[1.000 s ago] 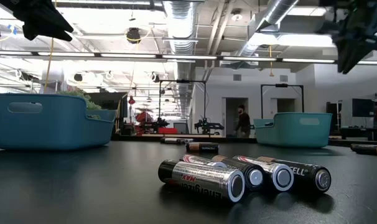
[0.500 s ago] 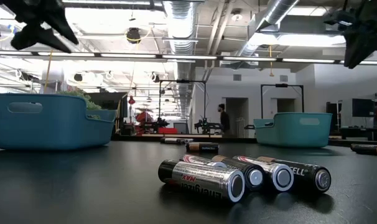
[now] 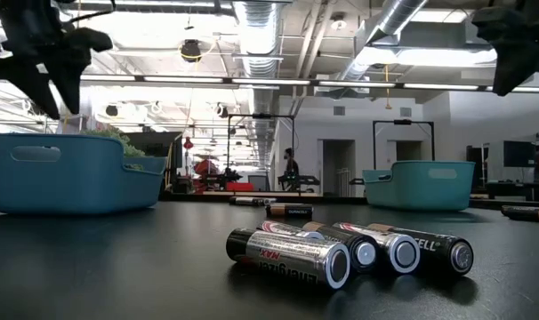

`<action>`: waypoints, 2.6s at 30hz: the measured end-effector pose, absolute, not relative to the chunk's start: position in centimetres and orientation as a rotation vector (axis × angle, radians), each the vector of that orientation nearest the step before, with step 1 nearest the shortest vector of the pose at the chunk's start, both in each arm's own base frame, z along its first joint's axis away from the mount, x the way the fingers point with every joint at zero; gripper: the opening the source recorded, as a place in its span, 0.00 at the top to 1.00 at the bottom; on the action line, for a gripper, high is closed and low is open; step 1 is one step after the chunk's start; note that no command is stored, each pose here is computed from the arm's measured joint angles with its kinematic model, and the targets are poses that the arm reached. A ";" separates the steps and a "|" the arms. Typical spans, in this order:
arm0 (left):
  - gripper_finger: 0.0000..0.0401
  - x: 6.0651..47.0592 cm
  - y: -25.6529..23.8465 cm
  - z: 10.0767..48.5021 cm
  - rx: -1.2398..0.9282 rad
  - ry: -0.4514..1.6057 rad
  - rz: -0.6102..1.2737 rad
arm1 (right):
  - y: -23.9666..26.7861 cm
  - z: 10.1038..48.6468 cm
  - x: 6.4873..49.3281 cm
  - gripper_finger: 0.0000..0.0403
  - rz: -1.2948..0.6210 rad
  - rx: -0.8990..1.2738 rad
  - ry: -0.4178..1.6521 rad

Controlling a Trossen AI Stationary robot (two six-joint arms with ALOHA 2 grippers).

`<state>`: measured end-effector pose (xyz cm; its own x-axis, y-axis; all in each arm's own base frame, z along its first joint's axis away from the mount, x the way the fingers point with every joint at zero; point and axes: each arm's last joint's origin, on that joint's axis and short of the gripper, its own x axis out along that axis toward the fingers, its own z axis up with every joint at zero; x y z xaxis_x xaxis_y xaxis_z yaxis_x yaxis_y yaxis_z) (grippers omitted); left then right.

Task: Sort batteries
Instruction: Prepare the bins

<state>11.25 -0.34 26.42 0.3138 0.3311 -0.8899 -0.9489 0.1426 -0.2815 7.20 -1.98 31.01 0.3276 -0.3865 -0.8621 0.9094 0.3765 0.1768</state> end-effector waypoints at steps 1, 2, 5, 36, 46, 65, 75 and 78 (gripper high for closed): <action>0.65 11.5 -0.4 26.3 -1.018 0.788 1.077 | -2.0 31.0 7.2 0.84 -0.961 0.754 0.834; 0.65 11.8 -0.4 26.1 -1.017 0.801 1.088 | -2.0 31.0 7.2 0.84 -0.961 0.754 0.834; 0.65 12.5 -0.6 25.6 -1.011 0.850 1.108 | -2.0 31.0 7.1 0.84 -0.960 0.746 0.842; 0.65 15.4 -1.1 23.1 -0.992 1.006 1.250 | -1.9 30.9 7.0 0.84 -0.931 0.680 0.888; 0.65 15.4 -1.2 23.1 -1.004 1.001 1.256 | -1.9 30.9 7.0 0.84 -0.930 0.679 0.889; 0.79 15.6 -1.3 19.6 -1.138 0.966 1.237 | -1.9 30.9 7.0 0.84 -0.923 0.669 0.893; 0.99 16.0 -1.2 19.7 -1.239 0.890 1.252 | -2.0 30.9 7.0 0.84 -0.929 0.660 0.890; 0.99 16.8 -0.6 20.6 -1.259 0.838 1.219 | -2.0 30.9 7.0 0.84 -0.938 0.652 0.884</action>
<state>16.79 -0.62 20.60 0.2096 0.2037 -0.9563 -0.9659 -0.1091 -0.2349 7.00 -2.01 30.95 0.3041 -0.4032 -0.8631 0.8858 0.4530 0.1005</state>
